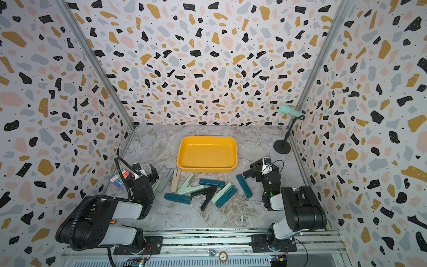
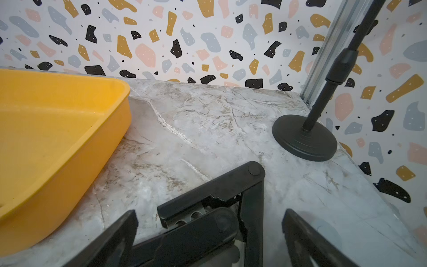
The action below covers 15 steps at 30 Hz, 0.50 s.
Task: Put the pruning pliers into the storage box
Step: Pick up the pruning pliers from the center of the board.
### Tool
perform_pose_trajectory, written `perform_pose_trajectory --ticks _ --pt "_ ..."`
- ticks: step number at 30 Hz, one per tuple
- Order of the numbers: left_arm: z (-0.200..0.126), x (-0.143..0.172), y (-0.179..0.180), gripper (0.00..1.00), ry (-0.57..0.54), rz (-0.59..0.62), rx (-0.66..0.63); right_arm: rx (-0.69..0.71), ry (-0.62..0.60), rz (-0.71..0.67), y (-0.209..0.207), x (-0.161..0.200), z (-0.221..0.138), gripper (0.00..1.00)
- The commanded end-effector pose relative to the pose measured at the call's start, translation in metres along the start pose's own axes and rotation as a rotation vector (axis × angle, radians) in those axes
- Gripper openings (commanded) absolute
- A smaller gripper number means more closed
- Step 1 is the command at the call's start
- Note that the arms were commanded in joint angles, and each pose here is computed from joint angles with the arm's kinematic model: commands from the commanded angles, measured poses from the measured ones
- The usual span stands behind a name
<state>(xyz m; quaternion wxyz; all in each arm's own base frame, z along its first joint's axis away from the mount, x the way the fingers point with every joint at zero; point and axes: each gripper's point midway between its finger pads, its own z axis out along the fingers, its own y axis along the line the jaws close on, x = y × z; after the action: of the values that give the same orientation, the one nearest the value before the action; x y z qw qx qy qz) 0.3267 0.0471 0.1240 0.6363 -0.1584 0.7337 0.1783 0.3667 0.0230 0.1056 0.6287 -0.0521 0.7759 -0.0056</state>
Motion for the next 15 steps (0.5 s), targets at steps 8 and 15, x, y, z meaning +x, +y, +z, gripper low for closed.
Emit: perform_pose_trajectory --ticks 8,15 --pt "0.0007 -0.014 0.002 1.0 -0.047 -0.041 -0.007 0.0 -0.045 -0.007 0.0 -0.0159 0.0013 0.99" --pt "0.0013 -0.0144 0.0006 1.0 -0.046 -0.038 -0.002 0.0 -0.043 -0.006 0.0 -0.0154 0.0015 0.99"
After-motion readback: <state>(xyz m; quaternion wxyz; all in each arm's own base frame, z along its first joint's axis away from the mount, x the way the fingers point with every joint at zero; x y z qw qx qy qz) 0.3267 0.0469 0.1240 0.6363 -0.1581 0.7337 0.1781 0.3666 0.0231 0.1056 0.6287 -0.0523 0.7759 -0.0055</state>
